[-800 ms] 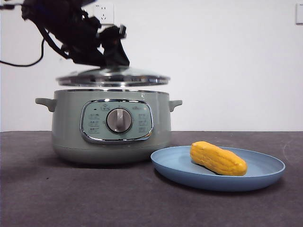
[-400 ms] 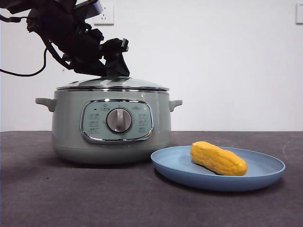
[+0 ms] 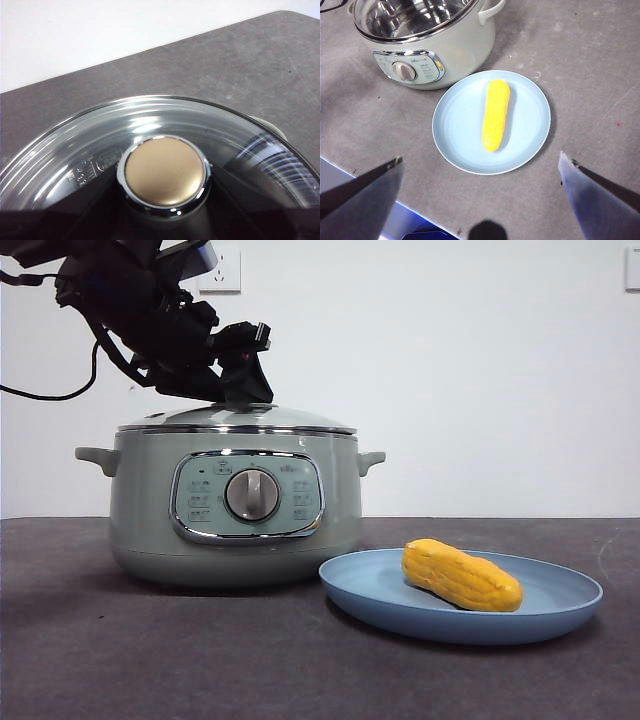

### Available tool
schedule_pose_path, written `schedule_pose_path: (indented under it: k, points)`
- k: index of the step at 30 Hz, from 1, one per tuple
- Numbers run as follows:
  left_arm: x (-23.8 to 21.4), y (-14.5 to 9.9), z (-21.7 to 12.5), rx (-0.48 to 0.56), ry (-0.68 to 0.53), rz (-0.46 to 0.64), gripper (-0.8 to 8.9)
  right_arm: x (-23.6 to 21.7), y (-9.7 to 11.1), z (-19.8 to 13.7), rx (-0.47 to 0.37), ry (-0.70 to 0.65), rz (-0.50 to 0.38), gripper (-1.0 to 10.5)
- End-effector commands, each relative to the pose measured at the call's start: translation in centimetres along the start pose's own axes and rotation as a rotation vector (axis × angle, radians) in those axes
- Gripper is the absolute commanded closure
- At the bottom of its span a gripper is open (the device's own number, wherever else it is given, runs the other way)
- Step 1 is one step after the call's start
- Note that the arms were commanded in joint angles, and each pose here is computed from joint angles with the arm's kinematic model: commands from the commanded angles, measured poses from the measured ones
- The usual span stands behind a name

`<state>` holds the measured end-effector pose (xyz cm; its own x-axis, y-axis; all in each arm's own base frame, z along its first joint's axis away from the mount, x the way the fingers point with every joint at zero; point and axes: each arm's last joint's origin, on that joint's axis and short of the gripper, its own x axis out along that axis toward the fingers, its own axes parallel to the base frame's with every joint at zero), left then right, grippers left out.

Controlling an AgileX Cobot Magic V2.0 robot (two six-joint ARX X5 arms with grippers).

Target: Take the corn out from the steamer,put the corn on the plate,close the lid

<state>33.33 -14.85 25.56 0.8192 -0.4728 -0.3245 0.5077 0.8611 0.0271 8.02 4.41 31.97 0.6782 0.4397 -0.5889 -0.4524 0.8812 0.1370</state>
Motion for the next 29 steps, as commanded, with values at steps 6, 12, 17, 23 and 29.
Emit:
schedule_pose_path:
  k: [6, 12, 17, 23, 29]
  points:
    - [-0.1, -0.6, 0.1, 0.014, 0.014, -0.022, 8.22, 0.0, 0.0, -0.1, 0.008, -0.002, 0.001, 4.1]
    - [-0.1, -0.6, -0.2, 0.01, 0.047, -0.026, 8.22, 0.0, 0.0, -0.1, 0.008, -0.002, 0.002, 4.1]
    - [-0.1, -0.7, -0.9, 0.002, 0.123, -0.03, 7.65, 0.0, 0.0, -0.1, 0.008, -0.002, 0.002, 4.1]
    - [-0.1, -0.6, -0.9, 0.002, 0.124, -0.029, 3.1, 0.0, 0.0, -0.1, 0.008, -0.002, 0.002, 4.1]
    - [-0.3, -0.5, -0.6, 0.003, 0.107, -0.021, 3.1, 0.0, 0.0, -0.1, 0.008, -0.002, 0.001, 4.1]
